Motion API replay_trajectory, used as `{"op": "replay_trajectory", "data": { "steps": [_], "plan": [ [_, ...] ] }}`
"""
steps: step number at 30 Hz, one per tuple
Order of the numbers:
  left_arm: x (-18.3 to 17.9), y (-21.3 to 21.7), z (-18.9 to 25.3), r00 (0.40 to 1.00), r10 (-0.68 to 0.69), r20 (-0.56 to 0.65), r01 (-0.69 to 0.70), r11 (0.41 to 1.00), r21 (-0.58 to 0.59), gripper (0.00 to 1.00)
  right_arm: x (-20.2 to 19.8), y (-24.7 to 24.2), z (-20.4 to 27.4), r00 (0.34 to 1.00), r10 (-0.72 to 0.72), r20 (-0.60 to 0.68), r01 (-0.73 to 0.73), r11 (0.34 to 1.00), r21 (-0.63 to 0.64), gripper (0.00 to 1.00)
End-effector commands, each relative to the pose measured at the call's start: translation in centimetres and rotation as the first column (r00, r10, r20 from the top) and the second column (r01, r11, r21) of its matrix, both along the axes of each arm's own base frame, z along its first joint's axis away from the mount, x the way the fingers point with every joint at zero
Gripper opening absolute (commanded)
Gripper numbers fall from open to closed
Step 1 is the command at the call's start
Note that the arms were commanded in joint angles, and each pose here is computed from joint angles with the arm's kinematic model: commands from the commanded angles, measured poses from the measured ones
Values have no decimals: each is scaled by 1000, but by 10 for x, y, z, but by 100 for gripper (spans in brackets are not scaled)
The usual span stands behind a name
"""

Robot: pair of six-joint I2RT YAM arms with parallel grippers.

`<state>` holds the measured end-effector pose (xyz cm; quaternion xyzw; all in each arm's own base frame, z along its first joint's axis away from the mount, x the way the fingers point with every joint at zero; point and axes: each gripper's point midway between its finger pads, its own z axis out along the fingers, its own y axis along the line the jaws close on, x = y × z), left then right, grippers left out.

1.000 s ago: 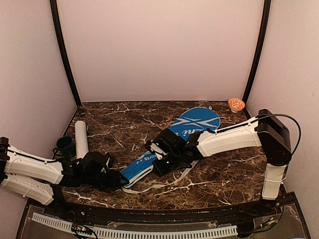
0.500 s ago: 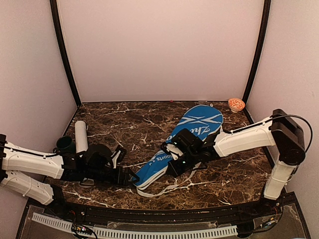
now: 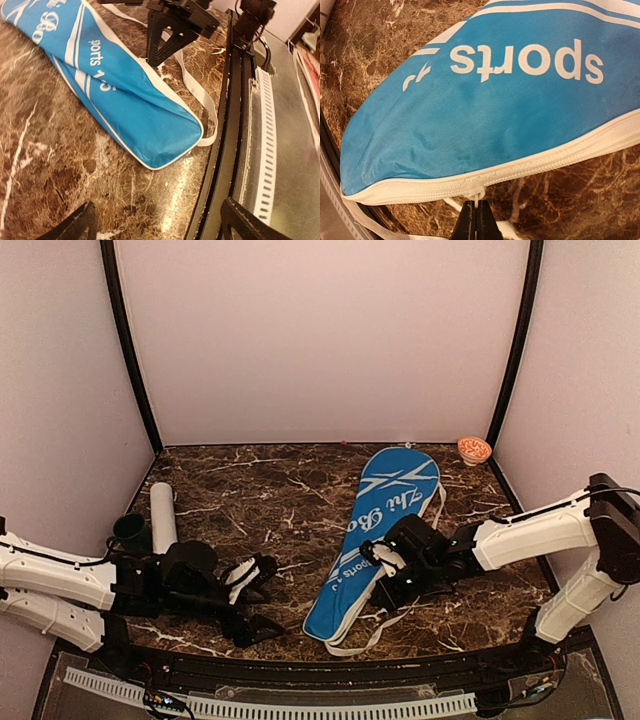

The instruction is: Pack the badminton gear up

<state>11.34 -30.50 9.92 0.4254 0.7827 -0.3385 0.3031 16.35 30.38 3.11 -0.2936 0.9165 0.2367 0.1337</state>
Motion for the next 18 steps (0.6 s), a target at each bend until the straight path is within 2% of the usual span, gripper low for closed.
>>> {"op": "replay_trajectory", "data": {
  "steps": [1, 5, 9, 13, 18],
  "plan": [
    [-15, -21, 15, 919, -240, 314, 256, 967, -10, 86, -4, -8, 6, 1000, -12, 4, 12, 1000, 27, 0],
    [-28, -41, 7, 845, -345, 408, 363, 931, 36, 84, -10, -3, 11, 1000, 24, -5, -23, 997, 67, 0],
    [-35, -61, -10, 776, -405, 483, 392, 910, 134, 82, -14, 3, 14, 999, 51, -14, -49, 993, 107, 0],
    [-33, -71, -33, 748, -459, 479, 402, 888, 223, 78, -19, 7, 16, 998, 64, -19, -61, 990, 128, 0],
    [-24, -79, -29, 725, -436, 534, 370, 900, 231, 72, -29, 10, 14, 996, 82, -28, -78, 989, 127, 0]
  ]
}}
